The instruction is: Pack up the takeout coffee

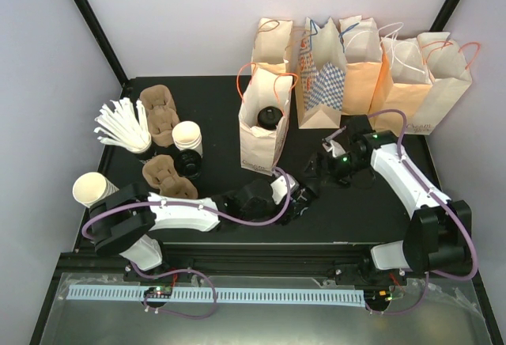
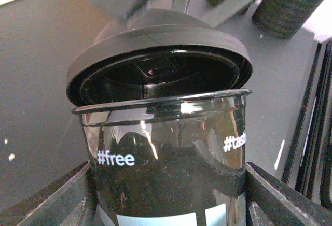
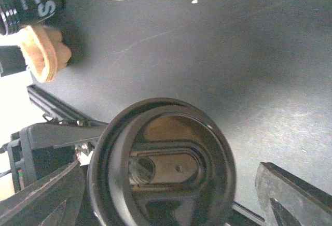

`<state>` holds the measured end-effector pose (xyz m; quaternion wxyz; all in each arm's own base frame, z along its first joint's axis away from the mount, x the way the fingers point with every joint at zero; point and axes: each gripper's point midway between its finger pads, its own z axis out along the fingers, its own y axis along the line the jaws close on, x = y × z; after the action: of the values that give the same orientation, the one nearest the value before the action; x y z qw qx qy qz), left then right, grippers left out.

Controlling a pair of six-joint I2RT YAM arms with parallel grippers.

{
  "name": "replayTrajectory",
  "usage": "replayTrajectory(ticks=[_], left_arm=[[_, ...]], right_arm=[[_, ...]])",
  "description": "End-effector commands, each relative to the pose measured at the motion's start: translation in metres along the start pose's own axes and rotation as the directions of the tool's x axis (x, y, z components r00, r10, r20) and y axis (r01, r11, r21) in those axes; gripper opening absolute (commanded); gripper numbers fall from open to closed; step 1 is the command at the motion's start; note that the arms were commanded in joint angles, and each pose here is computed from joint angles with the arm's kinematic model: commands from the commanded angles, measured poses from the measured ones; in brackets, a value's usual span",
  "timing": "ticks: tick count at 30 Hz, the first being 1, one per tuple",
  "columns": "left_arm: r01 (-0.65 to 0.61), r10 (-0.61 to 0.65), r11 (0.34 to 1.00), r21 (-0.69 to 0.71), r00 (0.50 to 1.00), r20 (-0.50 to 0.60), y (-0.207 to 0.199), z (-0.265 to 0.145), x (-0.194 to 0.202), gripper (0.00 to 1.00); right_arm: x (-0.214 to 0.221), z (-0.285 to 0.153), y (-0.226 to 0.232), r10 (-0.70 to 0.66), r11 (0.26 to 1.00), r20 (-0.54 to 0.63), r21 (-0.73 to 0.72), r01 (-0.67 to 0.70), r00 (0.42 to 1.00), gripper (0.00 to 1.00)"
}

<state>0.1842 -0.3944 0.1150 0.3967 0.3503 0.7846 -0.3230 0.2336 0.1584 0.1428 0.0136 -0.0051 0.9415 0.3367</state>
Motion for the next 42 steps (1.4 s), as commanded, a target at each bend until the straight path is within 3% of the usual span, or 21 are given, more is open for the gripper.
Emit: replayTrajectory(ticks=[1,7,13,17,22,30,38,42], left_arm=[[-0.052,0.042,0.997,0.057,0.985,0.17,-0.013,-0.007,-0.044,0.74],[-0.08,0.065,0.994,0.069,0.978,0.199,-0.014,-0.003,-0.048,0.76],[-0.058,0.043,0.996,0.064,0.974,0.221,-0.005,0.012,-0.046,0.76],[-0.055,0.034,0.995,0.085,0.972,0.233,-0.006,0.023,-0.042,0.76],[-0.044,0.019,0.994,0.102,0.97,0.242,-0.007,0.027,-0.04,0.76],[-0.049,0.018,0.992,0.12,0.97,0.242,-0.009,0.031,-0.034,0.76],[-0.052,0.022,0.991,0.12,0.971,0.238,-0.008,0.029,-0.029,0.77],[-0.056,0.027,0.992,0.117,0.971,0.237,-0.007,0.028,-0.025,0.78]], right_arm=[[0.005,0.004,0.025,-0.098,0.989,-0.013,-0.114,0.096,0.995,0.9],[0.012,0.002,0.043,-0.164,0.976,-0.016,-0.145,0.16,0.986,0.63],[0.022,0.01,0.022,-0.198,0.98,-0.026,-0.001,0.198,0.98,0.49],[0.029,0.017,0.016,-0.193,0.981,-0.033,0.017,0.194,0.981,0.48],[0.038,0.026,0.003,-0.222,0.967,-0.07,0.11,0.229,0.972,0.56],[0.045,0.028,-0.002,-0.267,0.939,-0.075,0.205,0.277,0.961,0.44],[0.059,0.032,-0.009,-0.289,0.894,-0.103,0.328,0.307,0.952,0.49],[0.066,0.033,-0.004,-0.301,0.89,-0.073,0.337,0.307,0.951,0.44]])
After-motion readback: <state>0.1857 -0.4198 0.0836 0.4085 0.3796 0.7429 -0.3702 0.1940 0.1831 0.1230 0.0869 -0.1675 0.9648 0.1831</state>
